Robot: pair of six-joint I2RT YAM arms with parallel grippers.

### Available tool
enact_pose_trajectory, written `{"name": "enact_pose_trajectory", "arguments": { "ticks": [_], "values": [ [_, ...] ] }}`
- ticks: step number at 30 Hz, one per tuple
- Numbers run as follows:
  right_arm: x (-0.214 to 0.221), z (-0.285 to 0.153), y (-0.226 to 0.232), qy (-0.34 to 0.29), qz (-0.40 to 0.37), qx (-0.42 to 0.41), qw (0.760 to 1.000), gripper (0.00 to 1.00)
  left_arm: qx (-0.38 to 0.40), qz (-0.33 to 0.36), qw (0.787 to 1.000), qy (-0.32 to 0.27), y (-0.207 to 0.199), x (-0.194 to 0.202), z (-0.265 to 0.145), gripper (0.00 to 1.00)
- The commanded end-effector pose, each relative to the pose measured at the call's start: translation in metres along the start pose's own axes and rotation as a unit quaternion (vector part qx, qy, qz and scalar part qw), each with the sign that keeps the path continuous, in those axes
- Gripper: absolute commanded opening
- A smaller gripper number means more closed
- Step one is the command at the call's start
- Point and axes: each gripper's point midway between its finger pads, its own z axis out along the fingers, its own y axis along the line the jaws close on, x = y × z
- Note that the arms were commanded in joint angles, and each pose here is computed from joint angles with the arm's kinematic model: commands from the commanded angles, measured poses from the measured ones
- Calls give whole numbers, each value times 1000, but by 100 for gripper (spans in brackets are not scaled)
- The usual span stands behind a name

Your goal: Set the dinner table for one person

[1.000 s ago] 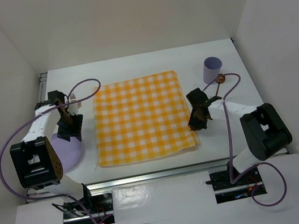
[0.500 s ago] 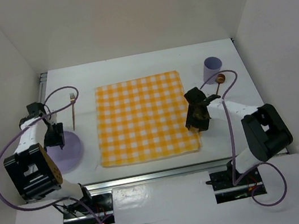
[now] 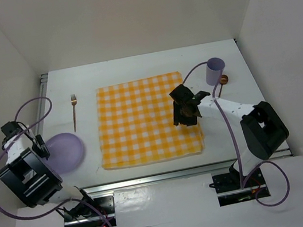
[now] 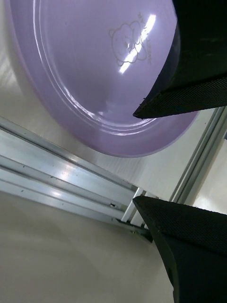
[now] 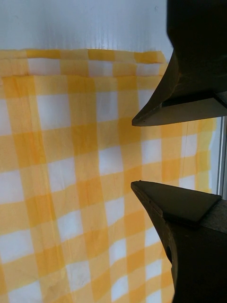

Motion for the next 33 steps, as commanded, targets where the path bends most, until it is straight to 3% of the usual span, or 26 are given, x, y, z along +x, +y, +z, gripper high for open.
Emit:
{"name": "enact_pose_trajectory", "arguments": {
  "ticks": [1,7,10,12,13,16,17,25,28,33],
  "values": [
    [-3,-4,8,-8,-17,4,1000,58,51,-14,998,33,-8,16,18,74],
    [-7,-8,3,-20,-17,14,1000,58,92,-1,993,69,-16,34,27,74],
    [-10,-11,3,-26,-16,14,999,58,117,7,990,80,-25,40,27,66],
    [-13,-15,4,-30,-15,11,999,58,129,13,987,95,-29,46,31,56],
    [-13,-15,4,-30,-15,11,999,58,140,8,985,104,-32,50,35,35],
    [-15,-16,4,-33,-15,15,999,58,160,-5,980,117,-33,53,36,16],
    [-15,-16,4,-33,-15,15,999,58,162,-6,979,122,-34,53,40,0],
    [-18,-24,0,-43,-14,20,999,58,185,-13,975,125,-35,51,33,0],
    [-20,-28,1,-46,-13,17,999,58,232,-1,967,106,-44,37,14,0],
    [-28,-36,10,-55,-19,6,998,58,361,33,929,73,-70,11,-34,0]
  ]
}}
